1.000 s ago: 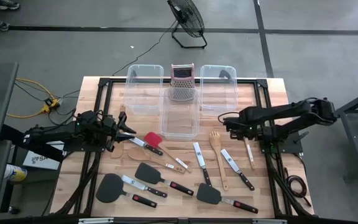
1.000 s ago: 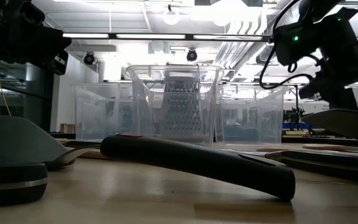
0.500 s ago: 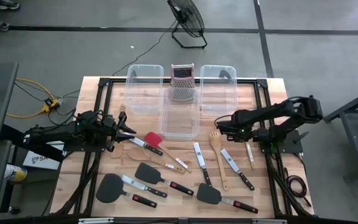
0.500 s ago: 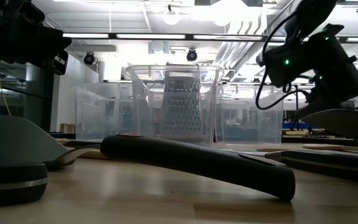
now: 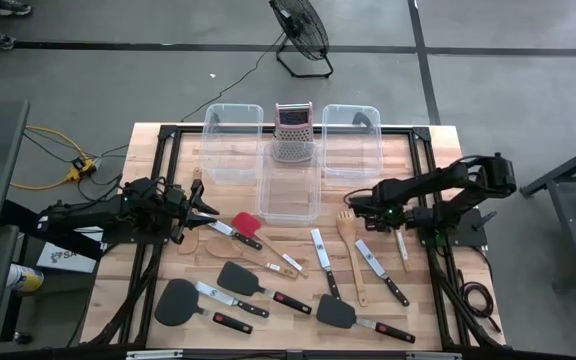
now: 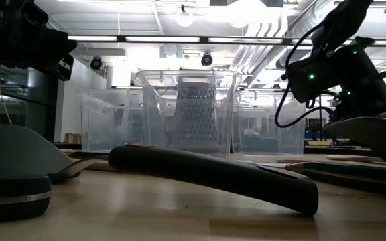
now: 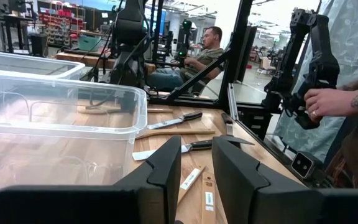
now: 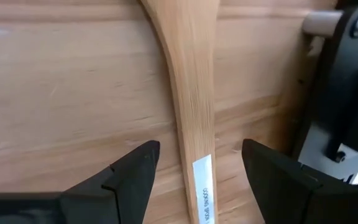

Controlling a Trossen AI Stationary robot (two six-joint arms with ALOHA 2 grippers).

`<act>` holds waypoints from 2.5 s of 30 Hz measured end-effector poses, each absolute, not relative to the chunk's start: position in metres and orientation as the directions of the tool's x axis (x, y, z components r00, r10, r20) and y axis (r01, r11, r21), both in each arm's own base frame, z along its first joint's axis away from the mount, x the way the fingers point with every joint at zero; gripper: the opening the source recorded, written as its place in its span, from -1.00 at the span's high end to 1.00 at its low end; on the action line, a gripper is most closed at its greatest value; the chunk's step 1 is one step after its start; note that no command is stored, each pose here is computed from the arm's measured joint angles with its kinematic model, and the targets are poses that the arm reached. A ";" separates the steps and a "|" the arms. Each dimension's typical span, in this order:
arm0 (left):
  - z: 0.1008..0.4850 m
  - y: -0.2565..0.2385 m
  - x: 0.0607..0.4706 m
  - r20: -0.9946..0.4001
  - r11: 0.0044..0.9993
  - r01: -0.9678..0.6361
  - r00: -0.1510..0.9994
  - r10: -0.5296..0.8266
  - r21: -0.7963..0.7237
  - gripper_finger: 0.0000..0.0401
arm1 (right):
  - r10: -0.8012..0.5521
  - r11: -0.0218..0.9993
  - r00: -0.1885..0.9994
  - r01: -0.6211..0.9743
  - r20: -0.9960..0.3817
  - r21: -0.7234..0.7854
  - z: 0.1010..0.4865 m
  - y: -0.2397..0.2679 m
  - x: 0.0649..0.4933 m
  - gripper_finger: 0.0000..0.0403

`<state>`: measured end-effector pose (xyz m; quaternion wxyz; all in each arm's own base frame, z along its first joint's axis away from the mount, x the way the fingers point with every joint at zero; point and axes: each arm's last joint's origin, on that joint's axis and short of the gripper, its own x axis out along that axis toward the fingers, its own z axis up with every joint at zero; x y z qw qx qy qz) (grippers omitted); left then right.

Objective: Pick & Place Kitchen Items
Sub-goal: Put the brown serving spoon into the right transparent bin

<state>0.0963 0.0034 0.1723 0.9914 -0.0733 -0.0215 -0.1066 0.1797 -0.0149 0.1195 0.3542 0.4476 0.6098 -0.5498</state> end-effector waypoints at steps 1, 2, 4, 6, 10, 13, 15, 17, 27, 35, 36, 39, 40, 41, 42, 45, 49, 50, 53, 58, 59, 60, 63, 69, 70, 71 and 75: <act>0.172 0.003 0.096 0.058 0.967 0.214 0.976 -0.208 -0.141 0.55 | 0.159 0.012 -0.347 0.937 -0.924 -0.349 0.119 -0.016 0.180 -0.17; 0.172 0.003 0.096 0.058 0.967 0.214 0.976 -0.208 -0.141 0.55 | 0.160 0.031 -0.344 0.939 -0.925 -0.344 0.119 -0.017 0.180 -0.17; 0.172 0.003 0.096 0.058 0.967 0.214 0.976 -0.208 -0.141 0.55 | 0.164 0.073 -0.339 0.941 -0.926 -0.331 0.119 -0.019 0.180 -0.17; 0.172 0.003 0.096 0.058 0.967 0.214 0.976 -0.208 -0.141 0.55 | 0.165 0.110 -0.335 0.941 -0.928 -0.320 0.118 -0.020 0.180 -0.17; 0.172 0.003 0.096 0.059 0.967 0.214 0.976 -0.208 -0.141 0.55 | 0.172 0.174 -0.326 0.939 -0.930 -0.297 0.117 -0.024 0.180 -0.17; 0.172 0.003 0.096 0.059 0.967 0.214 0.976 -0.208 -0.141 0.55 | 0.181 0.208 -0.315 0.938 -0.932 -0.277 0.117 -0.026 0.180 -0.17; 0.172 0.003 0.096 0.058 0.967 0.214 0.976 -0.208 -0.141 0.55 | 0.192 0.225 -0.309 0.938 -0.931 -0.265 0.116 -0.028 0.180 -0.17; 0.172 0.003 0.096 0.058 0.967 0.214 0.976 -0.208 -0.141 0.55 | 0.194 0.238 -0.305 0.937 -0.932 -0.257 0.116 -0.029 0.180 -0.16; 0.172 0.003 0.096 0.058 0.967 0.214 0.976 -0.208 -0.141 0.55 | 0.181 0.239 -0.241 0.951 -0.953 -0.195 0.124 -0.029 0.181 0.21; 0.172 0.003 0.096 0.058 0.966 0.216 0.976 -0.210 -0.141 0.55 | 0.111 0.105 -0.082 0.992 -0.990 -0.070 0.152 -0.030 0.177 0.64; 0.172 0.003 0.096 0.058 0.966 0.217 0.976 -0.210 -0.141 0.55 | 0.097 0.089 -0.062 0.995 -0.993 -0.054 0.155 -0.030 0.177 0.67; 0.172 0.003 0.096 0.058 0.966 0.217 0.976 -0.210 -0.141 0.55 | 0.097 0.076 -0.011 0.997 -0.995 -0.004 0.161 -0.030 0.176 0.76; 0.172 0.003 0.096 0.058 0.966 0.216 0.976 -0.210 -0.141 0.55 | 0.103 0.077 -0.003 0.997 -0.995 0.005 0.162 -0.029 0.175 0.77; 0.172 0.003 0.096 0.058 0.966 0.216 0.976 -0.210 -0.141 0.55 | 0.101 0.079 -0.001 0.997 -0.995 0.007 0.163 -0.029 0.175 0.78; 0.172 0.003 0.096 0.058 0.966 0.216 0.976 -0.210 -0.141 0.55 | 0.091 0.082 -0.005 0.997 -0.996 0.003 0.163 -0.029 0.175 0.78; 0.172 0.003 0.096 0.058 0.966 0.216 0.976 -0.210 -0.141 0.55 | 0.080 0.097 -0.025 0.995 -0.997 -0.017 0.162 -0.029 0.174 0.74; 0.172 0.003 0.096 0.058 0.966 0.216 0.976 -0.209 -0.141 0.55 | 0.088 0.112 -0.050 0.993 -0.995 -0.040 0.155 -0.030 0.179 0.53; 0.172 0.003 0.096 0.058 0.966 0.215 0.976 -0.209 -0.141 0.55 | 0.097 0.116 -0.052 0.992 -0.994 -0.040 0.153 -0.029 0.180 0.46; 0.172 0.003 0.096 0.058 0.967 0.213 0.977 -0.206 -0.141 0.55 | 0.102 0.136 -0.064 0.989 -0.993 -0.050 0.148 -0.028 0.184 0.22; 0.172 0.003 0.096 0.058 0.967 0.213 0.977 -0.207 -0.141 0.55 | 0.097 0.120 -0.121 0.987 -0.988 -0.109 0.136 -0.027 0.183 -0.01; 0.172 0.003 0.096 0.058 0.967 0.213 0.977 -0.206 -0.141 0.55 | 0.100 0.118 -0.116 0.988 -0.988 -0.104 0.133 -0.027 0.183 -0.02; 0.172 0.003 0.096 0.058 0.967 0.213 0.977 -0.207 -0.141 0.55 | 0.106 0.118 -0.111 0.988 -0.988 -0.098 0.130 -0.026 0.183 -0.02; 0.172 0.003 0.096 0.058 0.967 0.213 0.977 -0.207 -0.141 0.55 | 0.117 0.118 -0.091 0.990 -0.989 -0.077 0.124 -0.026 0.183 0.00; 0.172 0.003 0.096 0.058 0.967 0.213 0.977 -0.207 -0.141 0.55 | 0.099 0.140 -0.084 0.988 -0.992 -0.069 0.123 -0.026 0.183 0.20; 0.172 0.003 0.096 0.058 0.967 0.213 0.977 -0.207 -0.141 0.55 | 0.100 0.146 -0.081 0.987 -0.992 -0.066 0.123 -0.027 0.183 0.25; 0.172 0.003 0.096 0.058 0.967 0.213 0.977 -0.207 -0.141 0.55 | 0.102 0.152 -0.079 0.986 -0.992 -0.063 0.123 -0.026 0.184 0.31; 0.172 0.003 0.096 0.058 0.967 0.213 0.977 -0.207 -0.141 0.55 | 0.112 0.131 -0.079 0.989 -0.991 -0.064 0.123 -0.026 0.184 0.55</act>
